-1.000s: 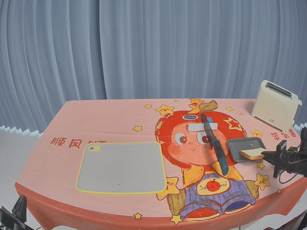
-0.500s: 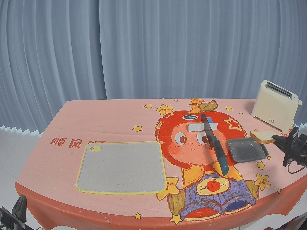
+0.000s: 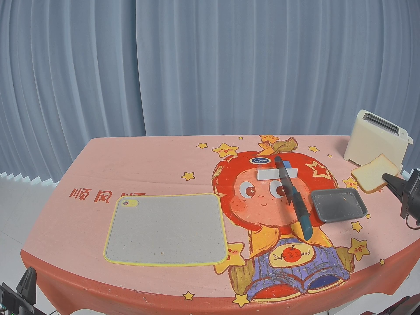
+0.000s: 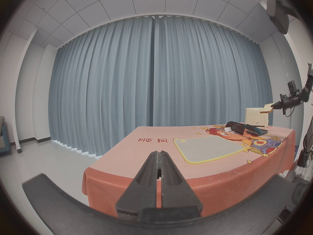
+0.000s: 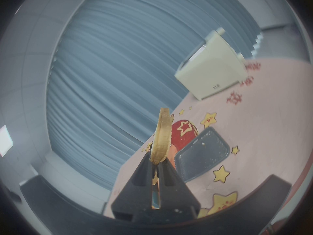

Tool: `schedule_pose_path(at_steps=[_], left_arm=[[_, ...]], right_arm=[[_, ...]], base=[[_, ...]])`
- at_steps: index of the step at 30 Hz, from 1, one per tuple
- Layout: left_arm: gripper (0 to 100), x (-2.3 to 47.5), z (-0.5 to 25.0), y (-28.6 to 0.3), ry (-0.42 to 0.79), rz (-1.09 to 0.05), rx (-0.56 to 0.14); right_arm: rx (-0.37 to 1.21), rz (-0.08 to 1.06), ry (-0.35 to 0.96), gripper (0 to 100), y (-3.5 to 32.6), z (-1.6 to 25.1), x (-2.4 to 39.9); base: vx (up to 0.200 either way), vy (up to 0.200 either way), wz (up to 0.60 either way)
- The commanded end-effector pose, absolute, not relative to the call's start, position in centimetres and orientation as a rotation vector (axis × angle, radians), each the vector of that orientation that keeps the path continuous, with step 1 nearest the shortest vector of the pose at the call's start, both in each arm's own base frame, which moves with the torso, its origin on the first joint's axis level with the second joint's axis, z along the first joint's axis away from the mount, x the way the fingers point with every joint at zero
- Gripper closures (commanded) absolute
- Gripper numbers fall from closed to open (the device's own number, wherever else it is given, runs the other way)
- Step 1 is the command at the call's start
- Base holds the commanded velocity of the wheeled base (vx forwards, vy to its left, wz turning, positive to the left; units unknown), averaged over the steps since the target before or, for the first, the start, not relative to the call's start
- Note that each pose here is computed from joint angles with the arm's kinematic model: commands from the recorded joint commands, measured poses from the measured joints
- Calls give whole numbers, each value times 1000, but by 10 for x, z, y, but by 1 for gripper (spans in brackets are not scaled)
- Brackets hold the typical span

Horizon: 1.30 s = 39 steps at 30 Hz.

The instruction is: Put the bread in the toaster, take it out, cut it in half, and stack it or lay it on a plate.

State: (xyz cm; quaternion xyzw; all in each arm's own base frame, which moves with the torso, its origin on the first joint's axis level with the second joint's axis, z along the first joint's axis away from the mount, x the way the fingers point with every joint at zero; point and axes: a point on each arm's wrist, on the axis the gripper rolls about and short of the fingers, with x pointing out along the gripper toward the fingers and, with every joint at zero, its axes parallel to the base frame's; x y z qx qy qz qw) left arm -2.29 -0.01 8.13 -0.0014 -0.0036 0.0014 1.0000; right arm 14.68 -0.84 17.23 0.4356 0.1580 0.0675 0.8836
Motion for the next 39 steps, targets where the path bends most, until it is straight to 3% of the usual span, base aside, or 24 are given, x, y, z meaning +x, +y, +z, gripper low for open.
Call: schedule_pose_path(at_steps=[1, 5, 7, 8, 15, 39], left_arm=[[100, -23, 76, 0, -6, 5, -3], [100, -23, 76, 0, -6, 5, -3], [100, -23, 76, 0, -6, 3, -3], [100, -23, 76, 0, -6, 3, -3], [100, -23, 76, 0, -6, 3, -3], [100, -23, 76, 0, -6, 5, -3]], right_arm=[[724, 196, 222, 100, -6, 181, 123], [516, 206, 161, 100, -6, 186, 117], [502, 202, 157, 100, -6, 186, 117], [404, 199, 115, 100, -5, 191, 113], [188, 220, 62, 100, -4, 197, 110], [-35, 312, 5, 100, 0, 199, 101]], base=[[0, 0, 0], [0, 0, 0], [0, 0, 0], [0, 0, 0], [0, 0, 0], [0, 0, 0]])
